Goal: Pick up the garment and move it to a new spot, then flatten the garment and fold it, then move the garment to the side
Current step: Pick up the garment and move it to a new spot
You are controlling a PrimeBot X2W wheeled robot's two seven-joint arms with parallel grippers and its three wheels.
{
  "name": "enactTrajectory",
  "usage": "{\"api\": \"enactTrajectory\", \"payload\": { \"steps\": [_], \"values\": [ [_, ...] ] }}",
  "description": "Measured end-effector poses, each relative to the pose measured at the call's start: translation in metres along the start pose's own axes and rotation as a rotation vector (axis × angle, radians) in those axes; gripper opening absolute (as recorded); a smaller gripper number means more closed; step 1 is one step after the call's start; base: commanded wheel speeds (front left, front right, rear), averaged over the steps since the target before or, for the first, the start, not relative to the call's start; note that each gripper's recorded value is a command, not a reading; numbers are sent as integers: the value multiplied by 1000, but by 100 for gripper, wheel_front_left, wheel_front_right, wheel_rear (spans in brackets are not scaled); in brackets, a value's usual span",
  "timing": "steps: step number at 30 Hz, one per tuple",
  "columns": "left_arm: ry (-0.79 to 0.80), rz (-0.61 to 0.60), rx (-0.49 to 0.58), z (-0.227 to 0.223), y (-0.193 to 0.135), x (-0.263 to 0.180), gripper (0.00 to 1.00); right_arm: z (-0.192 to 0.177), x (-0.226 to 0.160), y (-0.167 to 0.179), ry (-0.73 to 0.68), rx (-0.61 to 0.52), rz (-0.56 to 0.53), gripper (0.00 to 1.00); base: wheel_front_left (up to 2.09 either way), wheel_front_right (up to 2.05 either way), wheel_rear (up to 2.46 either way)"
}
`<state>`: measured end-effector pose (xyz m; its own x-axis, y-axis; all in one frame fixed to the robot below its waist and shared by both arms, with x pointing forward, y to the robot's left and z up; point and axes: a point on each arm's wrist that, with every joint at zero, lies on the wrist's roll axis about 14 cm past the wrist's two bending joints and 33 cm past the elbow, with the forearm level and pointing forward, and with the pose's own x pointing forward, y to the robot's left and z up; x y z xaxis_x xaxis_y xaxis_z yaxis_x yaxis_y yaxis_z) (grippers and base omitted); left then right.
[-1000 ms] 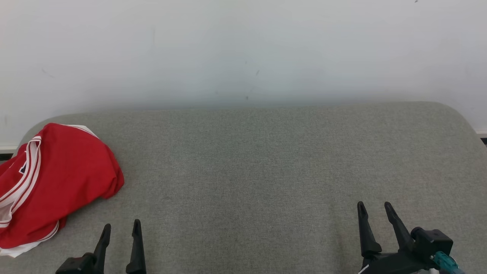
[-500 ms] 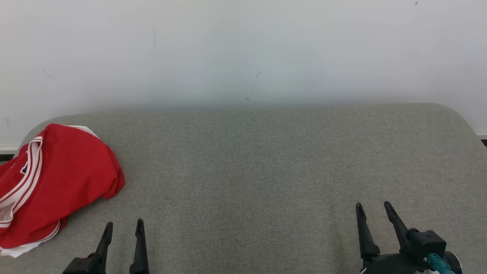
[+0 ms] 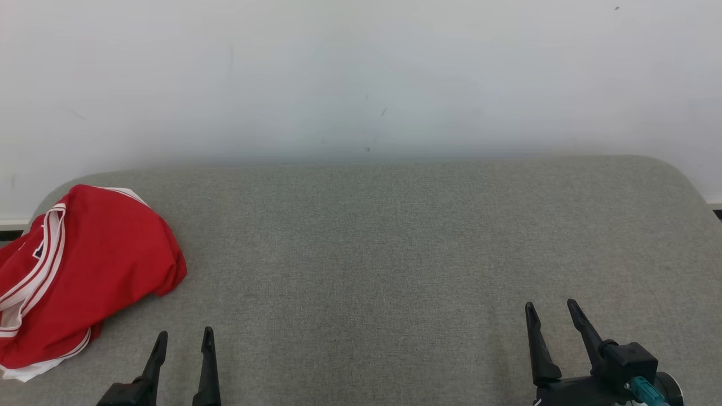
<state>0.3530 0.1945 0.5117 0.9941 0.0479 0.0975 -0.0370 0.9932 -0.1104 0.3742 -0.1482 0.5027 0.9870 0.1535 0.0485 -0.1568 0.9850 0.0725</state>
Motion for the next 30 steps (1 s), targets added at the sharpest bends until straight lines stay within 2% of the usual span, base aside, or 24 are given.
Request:
{"api": "enactTrajectory", "payload": {
  "steps": [9,15,30],
  "values": [
    [-6,6,-1,2,1,-2,100,-1,1,2,2,1,7,100,0,0,0],
    [-8,48,-2,3,14,-12,100,-4,7,16,13,1,49,100,0,0,0],
    [-33,297,40,13,94,-74,100,-11,36,101,33,33,292,100,0,0,0]
  ]
}}
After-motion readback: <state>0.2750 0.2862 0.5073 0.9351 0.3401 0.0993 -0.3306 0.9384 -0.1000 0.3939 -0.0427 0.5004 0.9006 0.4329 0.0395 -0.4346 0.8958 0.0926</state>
